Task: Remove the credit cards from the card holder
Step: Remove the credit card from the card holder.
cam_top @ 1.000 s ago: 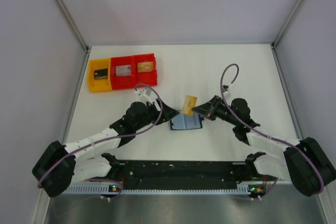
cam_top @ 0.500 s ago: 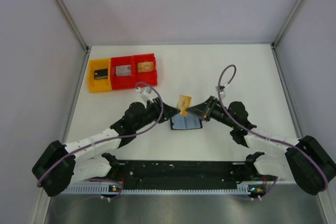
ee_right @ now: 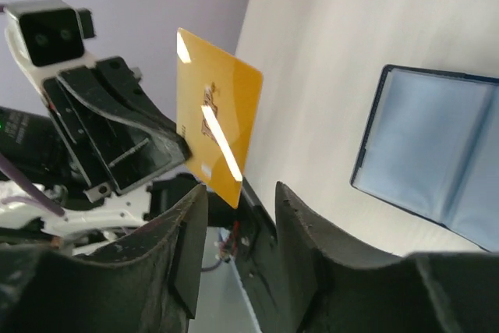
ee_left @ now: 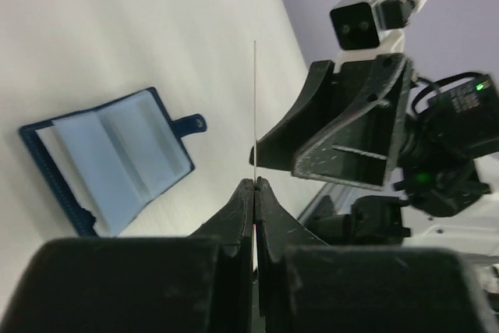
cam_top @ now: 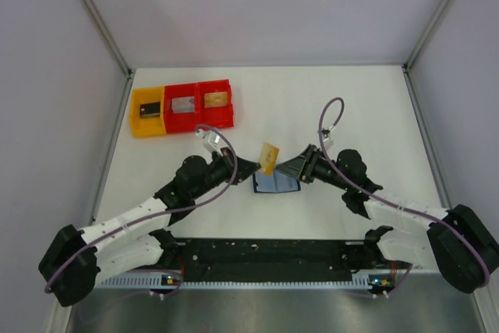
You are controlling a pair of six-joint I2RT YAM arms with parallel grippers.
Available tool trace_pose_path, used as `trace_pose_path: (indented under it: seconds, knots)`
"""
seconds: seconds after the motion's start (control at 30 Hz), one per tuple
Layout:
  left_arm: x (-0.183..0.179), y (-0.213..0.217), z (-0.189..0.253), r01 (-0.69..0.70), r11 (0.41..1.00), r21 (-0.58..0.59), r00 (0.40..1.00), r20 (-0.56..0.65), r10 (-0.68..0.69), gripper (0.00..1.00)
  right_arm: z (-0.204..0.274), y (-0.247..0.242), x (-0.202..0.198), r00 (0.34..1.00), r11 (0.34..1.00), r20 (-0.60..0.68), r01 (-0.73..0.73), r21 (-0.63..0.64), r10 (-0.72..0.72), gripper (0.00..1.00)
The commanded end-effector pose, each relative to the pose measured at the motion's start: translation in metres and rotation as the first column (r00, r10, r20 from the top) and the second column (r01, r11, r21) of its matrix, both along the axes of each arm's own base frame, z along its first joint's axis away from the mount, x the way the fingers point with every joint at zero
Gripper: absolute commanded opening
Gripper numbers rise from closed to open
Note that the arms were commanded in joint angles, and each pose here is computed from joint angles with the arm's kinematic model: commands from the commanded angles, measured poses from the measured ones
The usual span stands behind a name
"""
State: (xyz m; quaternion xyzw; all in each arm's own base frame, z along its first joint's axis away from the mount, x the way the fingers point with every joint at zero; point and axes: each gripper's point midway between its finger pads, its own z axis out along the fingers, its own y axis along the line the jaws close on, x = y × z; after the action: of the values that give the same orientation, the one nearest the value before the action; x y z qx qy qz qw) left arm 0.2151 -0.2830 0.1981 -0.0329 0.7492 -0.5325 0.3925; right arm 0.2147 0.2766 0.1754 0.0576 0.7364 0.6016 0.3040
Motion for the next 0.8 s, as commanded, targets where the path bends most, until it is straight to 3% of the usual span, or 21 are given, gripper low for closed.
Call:
trace_pose_path:
  seconds: [0.0,0.13,0.23,0.43,0.63,0.77]
  knots:
    - [-0.008,0.013,-0.003,0.040,0.983,0.181,0.990,0.127,-0.063,0.00,0.015,-0.003,-0.003,0.976,0.981,0.187,-0.079,-0.178,0.112,0.47]
    - [-0.023,0.018,-0.002,0.140,0.924,0.355,0.960,0.181,-0.215,0.00,0.025,-0.015,-0.010,0.908,0.914,0.335,-0.109,-0.392,0.252,0.63]
    - [-0.042,0.019,-0.001,0.250,0.852,0.459,0.890,0.237,-0.389,0.00,0.047,-0.021,-0.017,0.828,0.874,0.440,-0.116,-0.471,0.347,0.75]
    - [-0.067,0.014,0.028,0.360,0.789,0.498,0.748,0.352,-0.563,0.00,0.077,-0.021,-0.035,0.669,0.807,0.527,-0.191,-0.558,0.523,0.76]
    - [-0.088,0.014,0.037,0.478,0.671,0.567,0.627,0.314,-0.713,0.00,0.103,-0.010,-0.065,0.468,0.750,0.587,-0.369,-0.549,0.660,0.74]
    - [-0.096,0.013,0.045,0.519,0.626,0.583,0.560,0.322,-0.764,0.00,0.103,-0.003,-0.074,0.419,0.704,0.565,-0.439,-0.559,0.711,0.73]
